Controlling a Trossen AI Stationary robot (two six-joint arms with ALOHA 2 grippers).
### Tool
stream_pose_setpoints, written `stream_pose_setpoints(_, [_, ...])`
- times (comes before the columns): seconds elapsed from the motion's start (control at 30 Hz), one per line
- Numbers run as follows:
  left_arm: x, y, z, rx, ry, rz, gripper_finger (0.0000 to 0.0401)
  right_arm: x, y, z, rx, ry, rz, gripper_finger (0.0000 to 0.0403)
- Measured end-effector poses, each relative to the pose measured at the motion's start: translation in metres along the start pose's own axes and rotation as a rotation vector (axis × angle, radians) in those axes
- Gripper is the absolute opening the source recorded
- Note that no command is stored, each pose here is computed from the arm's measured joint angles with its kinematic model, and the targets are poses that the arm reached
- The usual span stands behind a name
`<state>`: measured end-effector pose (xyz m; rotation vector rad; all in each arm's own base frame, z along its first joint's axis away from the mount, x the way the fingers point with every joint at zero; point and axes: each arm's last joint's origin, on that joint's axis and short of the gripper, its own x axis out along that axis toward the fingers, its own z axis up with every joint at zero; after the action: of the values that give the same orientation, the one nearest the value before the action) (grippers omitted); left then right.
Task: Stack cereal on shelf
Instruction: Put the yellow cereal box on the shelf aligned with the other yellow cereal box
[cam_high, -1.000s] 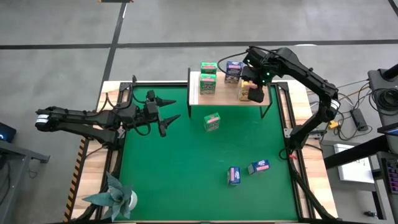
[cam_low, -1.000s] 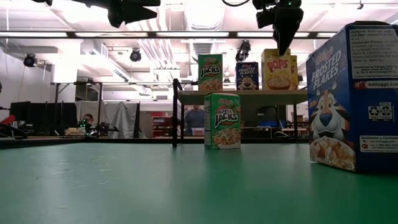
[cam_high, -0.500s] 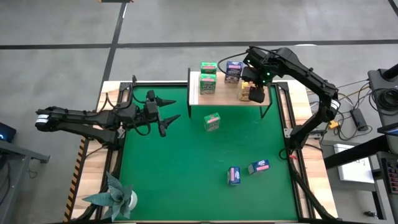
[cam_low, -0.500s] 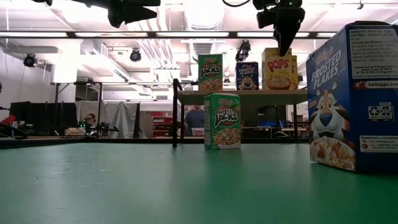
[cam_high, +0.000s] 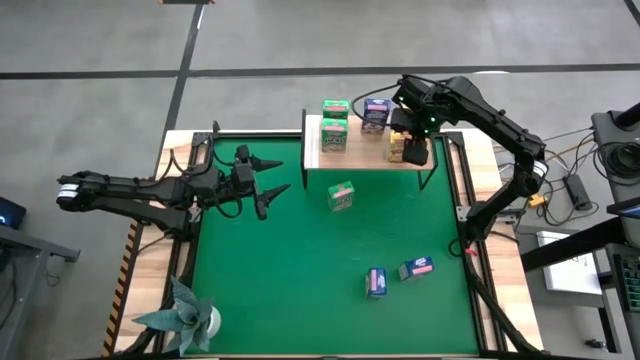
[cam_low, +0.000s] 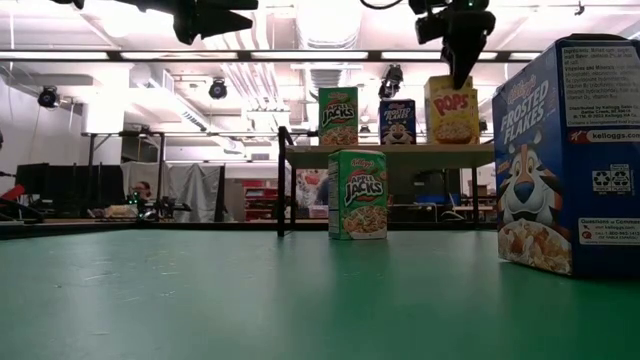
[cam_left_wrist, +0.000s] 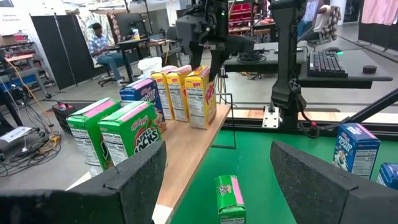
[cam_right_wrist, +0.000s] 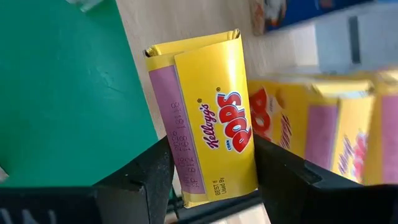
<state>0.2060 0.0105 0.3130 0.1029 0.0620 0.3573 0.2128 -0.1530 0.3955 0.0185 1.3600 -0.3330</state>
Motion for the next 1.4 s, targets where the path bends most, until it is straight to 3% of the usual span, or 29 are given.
stream_pose_setpoints(0.47, [0.000,0.000,0.000,0.002,0.005,-0.001,0.0272,-0.031,0.006,-0.024,0.031,-0.080,-0.055,0.0187])
stream_pose_setpoints(1.17, [0.000,0.000,-0.001,0.002,0.006,-0.001,0.0272,0.000,0.007,-0.015,0.000,-0.078,0.001,0.0187])
stream_pose_setpoints(1.4, [0.000,0.000,-0.001,-0.006,0.006,-0.001,0.0272,0.000,0.007,-0.015,-0.001,-0.081,-0.002,0.0212])
